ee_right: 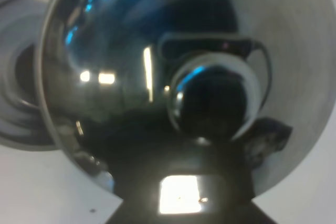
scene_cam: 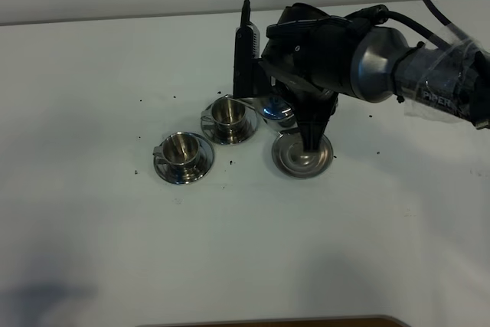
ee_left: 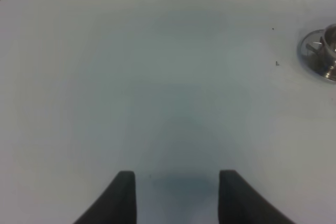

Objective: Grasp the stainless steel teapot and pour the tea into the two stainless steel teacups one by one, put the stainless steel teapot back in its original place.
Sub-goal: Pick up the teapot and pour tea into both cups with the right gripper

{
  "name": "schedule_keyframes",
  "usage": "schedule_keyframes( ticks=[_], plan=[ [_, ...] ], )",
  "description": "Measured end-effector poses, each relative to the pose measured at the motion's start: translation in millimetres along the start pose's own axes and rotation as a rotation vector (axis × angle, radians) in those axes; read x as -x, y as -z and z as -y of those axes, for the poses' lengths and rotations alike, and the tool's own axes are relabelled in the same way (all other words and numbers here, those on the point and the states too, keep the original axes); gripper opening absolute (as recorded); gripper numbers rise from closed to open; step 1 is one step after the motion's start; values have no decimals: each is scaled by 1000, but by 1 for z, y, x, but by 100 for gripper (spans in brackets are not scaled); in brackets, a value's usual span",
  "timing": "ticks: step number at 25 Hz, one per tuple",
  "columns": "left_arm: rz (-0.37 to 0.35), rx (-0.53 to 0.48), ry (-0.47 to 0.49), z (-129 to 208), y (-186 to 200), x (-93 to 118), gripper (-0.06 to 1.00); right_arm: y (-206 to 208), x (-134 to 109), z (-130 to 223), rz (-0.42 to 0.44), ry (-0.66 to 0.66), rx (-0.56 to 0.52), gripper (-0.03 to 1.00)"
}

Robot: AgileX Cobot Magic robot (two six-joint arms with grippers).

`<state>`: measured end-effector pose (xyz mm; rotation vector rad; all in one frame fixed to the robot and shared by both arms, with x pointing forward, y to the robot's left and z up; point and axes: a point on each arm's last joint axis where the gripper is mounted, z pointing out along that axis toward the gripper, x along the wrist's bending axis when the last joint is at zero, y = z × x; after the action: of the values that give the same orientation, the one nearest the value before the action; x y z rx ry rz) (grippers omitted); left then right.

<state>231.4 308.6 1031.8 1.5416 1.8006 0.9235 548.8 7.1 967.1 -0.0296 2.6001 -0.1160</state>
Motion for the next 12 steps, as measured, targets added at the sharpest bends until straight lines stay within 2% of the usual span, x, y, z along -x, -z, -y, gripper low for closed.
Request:
schedule_keyframes(
  ticks=[12],
  plan=[
    [0,0,0,0,0,0,43,-7,-4,-7,77,117,-56,19]
  ],
)
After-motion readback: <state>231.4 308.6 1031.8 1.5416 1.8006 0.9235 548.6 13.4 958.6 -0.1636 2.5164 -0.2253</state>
